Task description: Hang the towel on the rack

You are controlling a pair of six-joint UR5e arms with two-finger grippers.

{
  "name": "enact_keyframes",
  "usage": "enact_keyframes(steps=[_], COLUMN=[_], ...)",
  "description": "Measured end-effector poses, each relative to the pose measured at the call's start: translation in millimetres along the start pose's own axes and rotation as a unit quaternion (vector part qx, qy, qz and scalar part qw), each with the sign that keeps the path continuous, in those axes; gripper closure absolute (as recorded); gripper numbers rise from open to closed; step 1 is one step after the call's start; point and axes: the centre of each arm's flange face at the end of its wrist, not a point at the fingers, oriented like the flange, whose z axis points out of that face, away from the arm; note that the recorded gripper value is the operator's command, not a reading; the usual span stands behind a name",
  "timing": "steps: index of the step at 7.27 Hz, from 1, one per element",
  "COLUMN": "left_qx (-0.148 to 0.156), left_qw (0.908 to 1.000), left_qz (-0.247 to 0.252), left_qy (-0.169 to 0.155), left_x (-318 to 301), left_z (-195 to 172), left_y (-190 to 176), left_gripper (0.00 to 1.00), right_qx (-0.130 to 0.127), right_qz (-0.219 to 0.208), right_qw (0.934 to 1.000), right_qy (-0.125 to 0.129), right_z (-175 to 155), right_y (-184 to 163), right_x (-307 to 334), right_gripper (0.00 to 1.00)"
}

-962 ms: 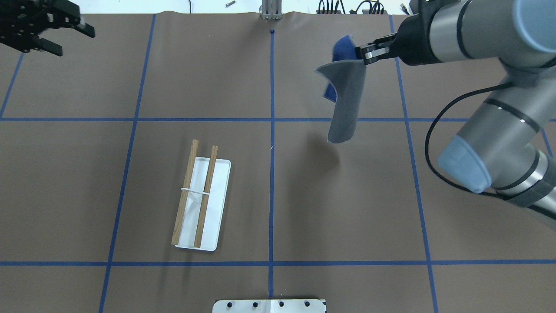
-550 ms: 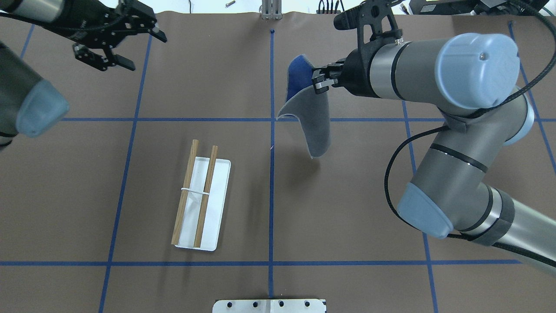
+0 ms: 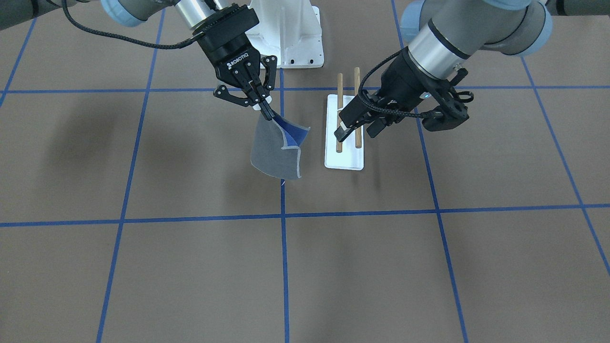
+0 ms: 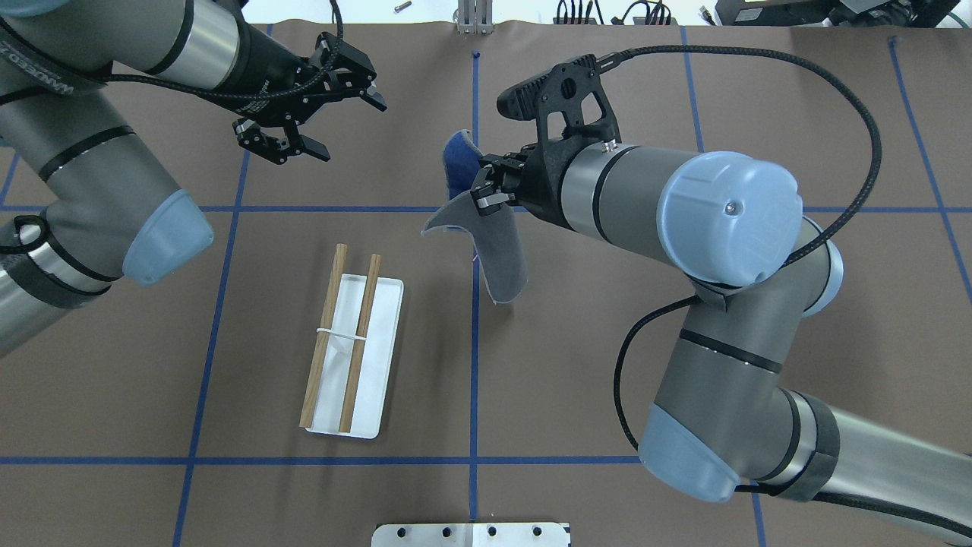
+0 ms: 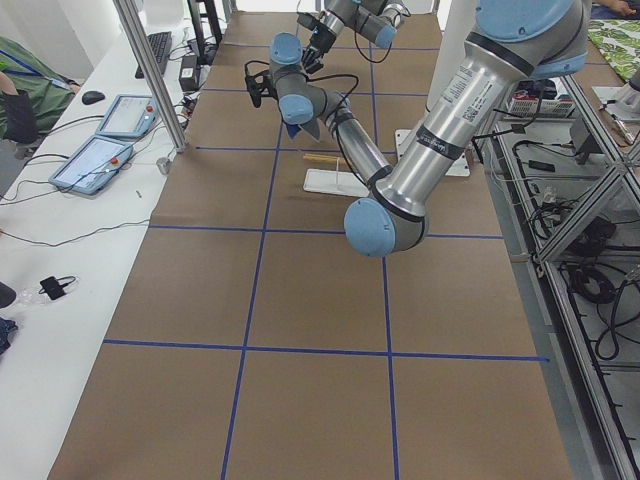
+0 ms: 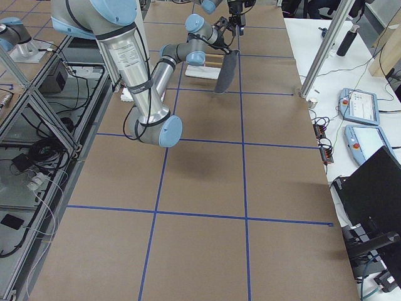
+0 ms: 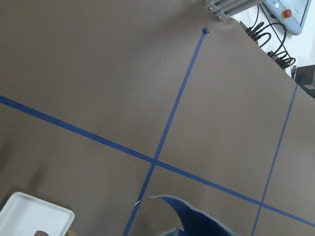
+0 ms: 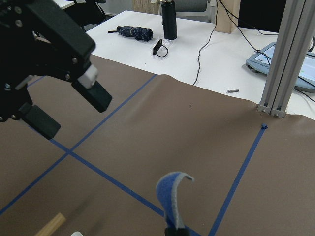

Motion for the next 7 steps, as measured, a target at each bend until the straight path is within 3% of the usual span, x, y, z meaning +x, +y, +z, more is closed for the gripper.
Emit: enact_keyframes(steps=[3,6,7], left_qx=[-0.008,-0.017,-0.019], left_qw=[0.9999,0.9997,0.9996], left_qz=[0.012,0.018,0.019], left_qy=[-0.001,0.003,0.004], left_x=[8,16,18], left_z=[28,35,36], left_y=[26,41,44], left_gripper=[0.17,0.18,0.24], right_qx=[0.003,0.009,0.010], right_qz=[-0.016,-0.023,-0.024], right_qw=[0.9993,0.9987,0.9987], right_qy=[0.033,0.044,0.045], right_z=[5,8,8], right_y=[3,16,19], right_x=[-35,-55,-60], right_gripper=[1.00,1.00,1.00])
